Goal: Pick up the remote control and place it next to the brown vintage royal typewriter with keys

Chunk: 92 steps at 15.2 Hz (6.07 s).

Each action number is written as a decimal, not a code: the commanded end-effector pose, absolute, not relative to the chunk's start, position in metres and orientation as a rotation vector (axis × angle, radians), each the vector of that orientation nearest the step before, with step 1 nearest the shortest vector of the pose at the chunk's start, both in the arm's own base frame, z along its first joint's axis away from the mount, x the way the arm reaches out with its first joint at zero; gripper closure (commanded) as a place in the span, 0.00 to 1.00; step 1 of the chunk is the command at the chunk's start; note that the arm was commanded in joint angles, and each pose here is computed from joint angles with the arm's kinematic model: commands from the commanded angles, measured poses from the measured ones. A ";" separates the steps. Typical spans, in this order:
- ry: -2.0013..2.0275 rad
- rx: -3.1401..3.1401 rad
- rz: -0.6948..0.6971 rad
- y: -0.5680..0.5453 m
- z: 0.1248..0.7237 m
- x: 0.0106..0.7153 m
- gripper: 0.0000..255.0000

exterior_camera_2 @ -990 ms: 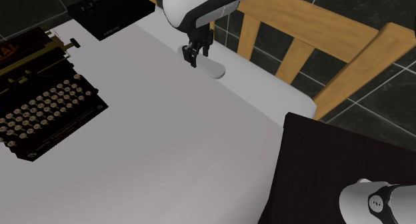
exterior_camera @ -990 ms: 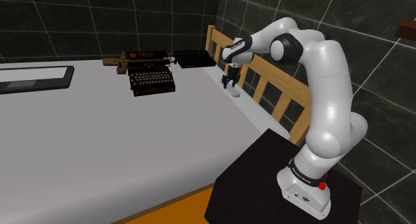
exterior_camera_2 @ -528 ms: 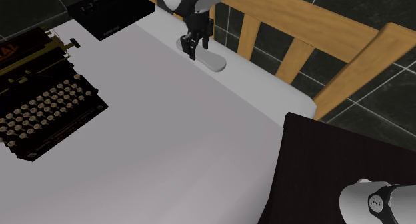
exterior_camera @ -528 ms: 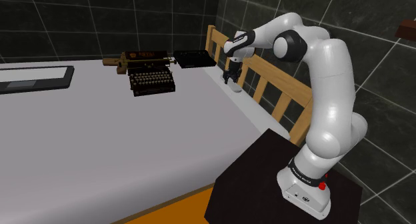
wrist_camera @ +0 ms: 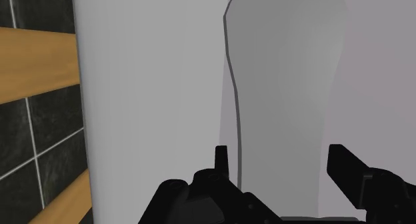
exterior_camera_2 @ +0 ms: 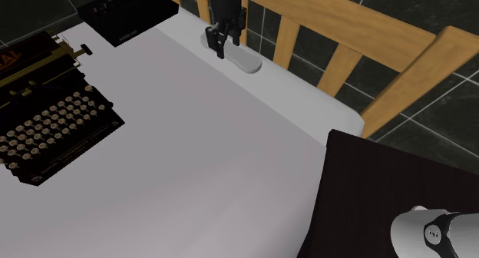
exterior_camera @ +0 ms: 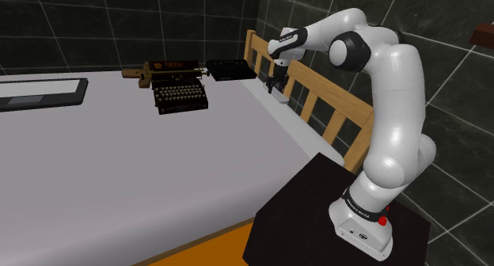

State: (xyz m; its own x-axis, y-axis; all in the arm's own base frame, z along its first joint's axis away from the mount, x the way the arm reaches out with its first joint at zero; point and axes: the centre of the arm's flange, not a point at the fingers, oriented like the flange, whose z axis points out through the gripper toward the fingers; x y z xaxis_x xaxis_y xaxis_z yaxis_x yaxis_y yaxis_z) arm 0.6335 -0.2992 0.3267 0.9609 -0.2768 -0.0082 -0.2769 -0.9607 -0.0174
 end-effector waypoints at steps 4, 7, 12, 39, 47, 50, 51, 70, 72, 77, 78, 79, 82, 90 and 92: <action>0.437 -3.093 0.009 -0.299 0.353 0.634 1.00; 0.437 -3.093 0.009 -0.299 0.369 0.634 1.00; 0.437 -3.093 0.009 -0.299 0.396 0.634 1.00; 0.437 -3.093 0.009 -0.059 0.437 0.707 1.00; 0.437 -3.093 0.009 -0.008 0.417 0.723 1.00; 0.437 -3.093 0.009 -0.008 0.401 0.723 1.00; 0.437 -3.093 0.009 -0.008 0.396 0.723 1.00; 0.437 -3.093 0.009 -0.008 0.295 0.723 1.00; 0.437 -3.093 0.009 -0.008 0.285 0.723 1.00; 0.437 -3.093 0.009 -0.008 0.258 0.723 1.00; 0.437 -3.093 0.009 -0.008 0.253 0.723 1.00; 0.437 -3.093 0.009 -0.008 0.248 0.723 1.00; 0.437 -3.093 0.009 -0.008 0.232 0.723 1.00; 0.437 -3.093 0.009 -0.008 0.190 0.723 1.00; 0.437 -3.093 0.009 -0.008 0.179 0.723 1.00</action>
State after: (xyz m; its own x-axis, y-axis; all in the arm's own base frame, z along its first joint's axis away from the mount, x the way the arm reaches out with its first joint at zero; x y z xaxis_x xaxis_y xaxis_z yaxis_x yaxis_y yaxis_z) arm 0.7230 -0.0076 0.1846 0.9609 -0.2768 -0.0092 -0.2769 -0.9607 -0.0170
